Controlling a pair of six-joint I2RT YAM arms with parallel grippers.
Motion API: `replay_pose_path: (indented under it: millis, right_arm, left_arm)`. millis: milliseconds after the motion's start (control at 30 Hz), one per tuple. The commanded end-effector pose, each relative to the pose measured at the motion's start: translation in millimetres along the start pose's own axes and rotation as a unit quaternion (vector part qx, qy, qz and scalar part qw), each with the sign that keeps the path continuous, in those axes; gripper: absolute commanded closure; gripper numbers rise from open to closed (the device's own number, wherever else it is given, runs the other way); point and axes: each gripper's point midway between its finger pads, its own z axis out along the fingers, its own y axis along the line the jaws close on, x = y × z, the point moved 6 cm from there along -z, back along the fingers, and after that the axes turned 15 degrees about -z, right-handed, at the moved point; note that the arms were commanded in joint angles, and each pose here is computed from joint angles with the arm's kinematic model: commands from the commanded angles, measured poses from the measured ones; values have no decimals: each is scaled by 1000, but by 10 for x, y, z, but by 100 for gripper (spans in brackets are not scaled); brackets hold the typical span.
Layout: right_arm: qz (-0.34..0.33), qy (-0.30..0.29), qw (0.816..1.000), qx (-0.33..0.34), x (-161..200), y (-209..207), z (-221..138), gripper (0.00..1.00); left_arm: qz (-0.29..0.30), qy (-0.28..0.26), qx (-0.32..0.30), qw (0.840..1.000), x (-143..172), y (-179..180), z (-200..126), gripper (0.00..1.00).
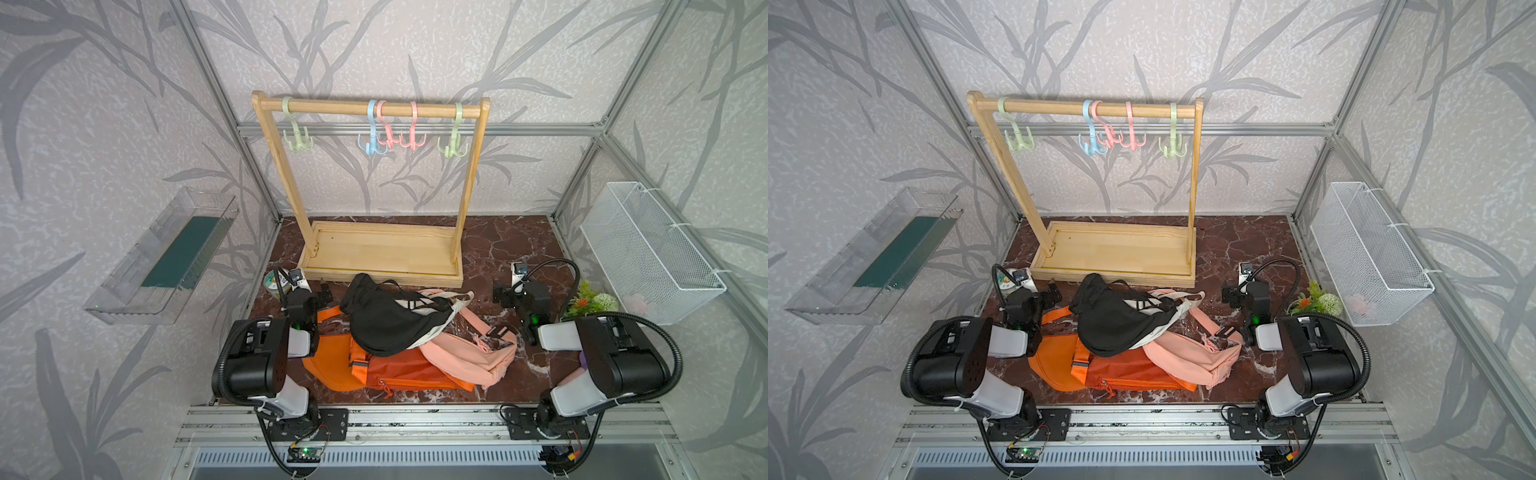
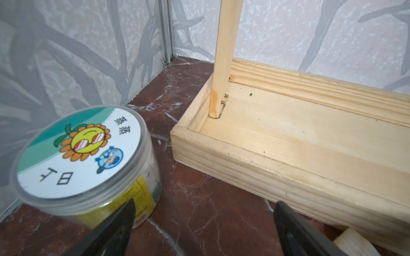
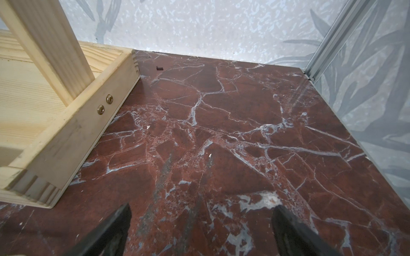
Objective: Take the bag off the hook
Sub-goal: Reset both arms
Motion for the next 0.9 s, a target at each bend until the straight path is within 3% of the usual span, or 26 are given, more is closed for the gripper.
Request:
replay_pose_path:
  millis: [0,867]
  right_arm:
    - [3,-8,1000,8,-118,-32,4,1]
    - [3,-7,1000,5,-131,-28,16,1]
  left_arm:
    - [9,-33,-7,999,-141,-62,29,1]
    - [16,-33,-12,999,-136,-84,45,1]
